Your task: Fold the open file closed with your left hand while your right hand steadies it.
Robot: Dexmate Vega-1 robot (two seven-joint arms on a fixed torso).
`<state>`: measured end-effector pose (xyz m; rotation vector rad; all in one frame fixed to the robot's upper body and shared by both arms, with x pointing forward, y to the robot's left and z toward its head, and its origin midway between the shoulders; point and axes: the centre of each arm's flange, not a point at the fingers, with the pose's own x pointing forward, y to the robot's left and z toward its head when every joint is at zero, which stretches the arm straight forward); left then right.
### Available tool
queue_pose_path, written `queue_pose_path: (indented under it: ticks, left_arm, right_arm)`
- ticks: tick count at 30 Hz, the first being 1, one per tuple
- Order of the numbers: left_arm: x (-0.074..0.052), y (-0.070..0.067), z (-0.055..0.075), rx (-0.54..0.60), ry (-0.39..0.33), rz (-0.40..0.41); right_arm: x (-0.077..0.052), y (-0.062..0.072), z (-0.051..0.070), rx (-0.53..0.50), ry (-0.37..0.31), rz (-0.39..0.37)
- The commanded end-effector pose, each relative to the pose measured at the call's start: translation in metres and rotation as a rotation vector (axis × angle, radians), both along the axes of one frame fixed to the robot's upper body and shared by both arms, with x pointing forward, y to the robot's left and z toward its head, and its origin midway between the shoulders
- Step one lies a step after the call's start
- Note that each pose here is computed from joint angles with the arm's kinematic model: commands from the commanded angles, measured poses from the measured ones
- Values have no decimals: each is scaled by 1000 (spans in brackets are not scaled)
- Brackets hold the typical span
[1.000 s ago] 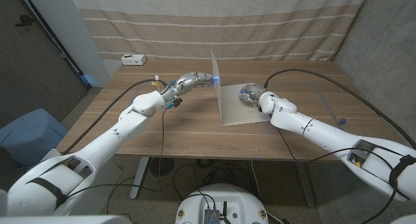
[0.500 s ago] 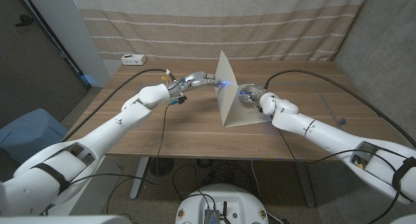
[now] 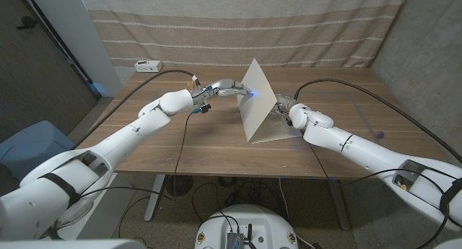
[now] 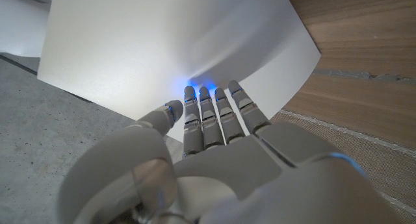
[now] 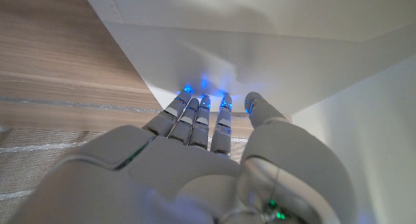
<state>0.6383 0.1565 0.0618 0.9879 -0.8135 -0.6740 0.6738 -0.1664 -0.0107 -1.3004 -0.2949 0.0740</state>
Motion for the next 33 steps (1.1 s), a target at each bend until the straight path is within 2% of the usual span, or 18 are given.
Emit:
queue_pose_path:
  ticks: [1,11,22,33]
  left_arm:
    - [4,-13,-3,55,-37,14]
    - [7,-18,-7,78,-33,10]
    - [14,-27,-10,101,-14,1]
    - [21,-39,-11,137,-6,-5]
  right_arm:
    - [-11,3,17,44,-65,54]
    - [-19,-4,36,80,-142,42]
    - [-28,-27,50,131,-217,-22]
    - [-37,-47,57,181,-300,-65]
